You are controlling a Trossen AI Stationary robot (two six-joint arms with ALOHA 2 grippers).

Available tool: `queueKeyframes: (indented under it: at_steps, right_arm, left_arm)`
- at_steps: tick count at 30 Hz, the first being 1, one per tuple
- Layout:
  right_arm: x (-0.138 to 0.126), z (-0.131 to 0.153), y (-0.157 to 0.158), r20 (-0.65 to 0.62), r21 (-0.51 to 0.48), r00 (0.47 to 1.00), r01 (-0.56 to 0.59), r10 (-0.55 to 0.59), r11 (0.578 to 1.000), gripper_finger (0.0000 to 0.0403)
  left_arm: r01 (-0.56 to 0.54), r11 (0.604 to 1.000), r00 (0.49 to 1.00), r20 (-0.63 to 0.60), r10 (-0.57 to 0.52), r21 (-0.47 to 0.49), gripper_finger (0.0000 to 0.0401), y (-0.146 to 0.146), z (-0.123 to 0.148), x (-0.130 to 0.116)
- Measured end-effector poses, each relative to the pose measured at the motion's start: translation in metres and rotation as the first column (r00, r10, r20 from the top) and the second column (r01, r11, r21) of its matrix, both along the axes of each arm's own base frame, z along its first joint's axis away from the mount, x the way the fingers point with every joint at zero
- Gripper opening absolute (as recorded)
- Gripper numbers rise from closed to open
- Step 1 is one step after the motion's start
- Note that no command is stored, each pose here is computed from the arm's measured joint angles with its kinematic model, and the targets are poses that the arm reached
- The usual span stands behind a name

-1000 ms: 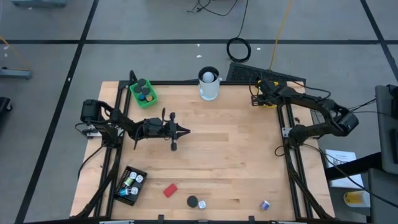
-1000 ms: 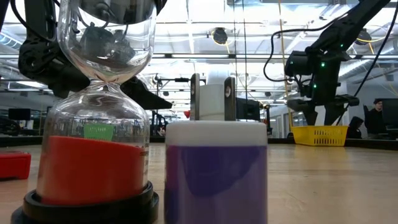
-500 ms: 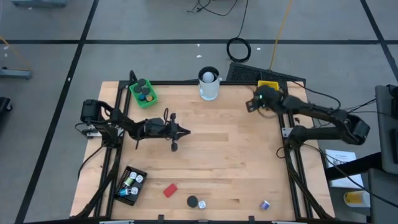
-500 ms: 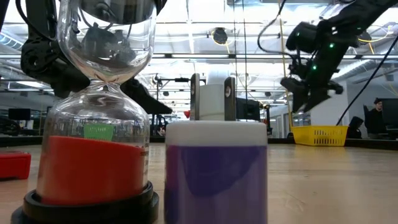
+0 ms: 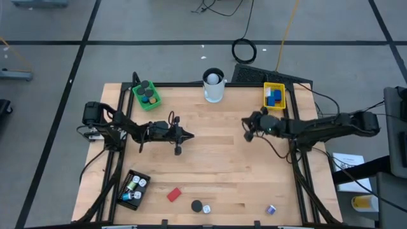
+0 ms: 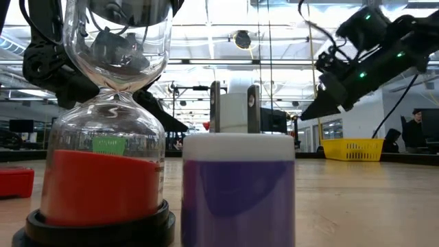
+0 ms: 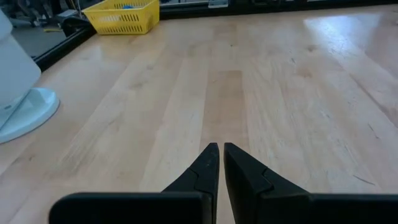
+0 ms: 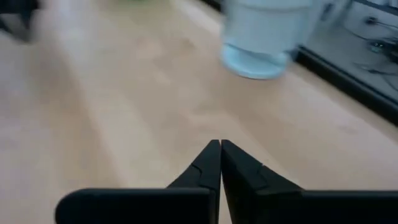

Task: Pick & Place Office items
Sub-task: Put the purple charger adapter into the black bin

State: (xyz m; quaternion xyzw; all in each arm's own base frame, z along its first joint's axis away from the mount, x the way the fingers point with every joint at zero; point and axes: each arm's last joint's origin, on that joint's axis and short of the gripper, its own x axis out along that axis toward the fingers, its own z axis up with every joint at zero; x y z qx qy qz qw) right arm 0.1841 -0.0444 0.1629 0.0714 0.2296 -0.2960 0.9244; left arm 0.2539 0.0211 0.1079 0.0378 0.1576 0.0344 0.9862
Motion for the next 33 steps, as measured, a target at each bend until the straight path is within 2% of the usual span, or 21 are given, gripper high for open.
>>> queueKeyframes:
  at_steps: [5, 11, 14, 18, 22, 25, 29, 33]
  right_arm:
    - [0.006, 0.002, 0.031, 0.044, 0.015, 0.987, -0.152, 0.151, 0.988, 0.0004]
    - [0.014, -0.004, 0.075, 0.084, 0.033, 0.942, -0.330, 0.326, 0.943, 0.0001]
    - [0.019, -0.010, 0.097, 0.127, 0.054, 0.908, -0.408, 0.399, 0.912, 0.0001]
    - [0.025, -0.022, 0.128, 0.198, 0.059, 0.837, -0.530, 0.510, 0.846, 0.0004]
    - [0.036, -0.033, 0.155, 0.270, 0.063, 0.762, -0.624, 0.589, 0.779, 0.0028]
    - [0.053, -0.038, 0.175, 0.254, 0.063, 0.742, -0.653, 0.620, 0.755, 0.0054]
    - [0.080, -0.040, 0.204, 0.233, 0.089, 0.701, -0.706, 0.674, 0.703, 0.0094]
    - [0.095, -0.038, 0.232, 0.204, 0.106, 0.682, -0.729, 0.702, 0.677, 0.0138]
  left_arm:
    - [0.003, 1.000, 1.000, -0.001, -0.003, 0.009, 0.0033, 0.000, 0.000, 0.000]
    - [0.003, 1.000, 1.000, -0.004, -0.003, 0.009, 0.0033, 0.000, 0.000, 0.000]
    - [0.004, 1.000, 1.000, -0.008, -0.004, 0.009, 0.0033, 0.000, -0.001, 0.000]
    - [0.005, 1.000, 1.000, -0.012, -0.005, 0.015, 0.0033, 0.000, -0.001, 0.000]
    - [0.010, 1.000, 1.000, -0.029, -0.009, 0.026, 0.0033, 0.000, -0.002, -0.001]
    - [0.014, 0.999, 0.999, -0.037, -0.013, 0.037, 0.0033, 0.000, -0.003, -0.001]
    - [0.017, 0.999, 0.999, -0.040, -0.015, 0.044, 0.0033, 0.000, -0.003, -0.001]
    - [0.011, 1.000, 0.998, -0.054, -0.010, 0.024, 0.0033, 0.000, -0.005, -0.002]
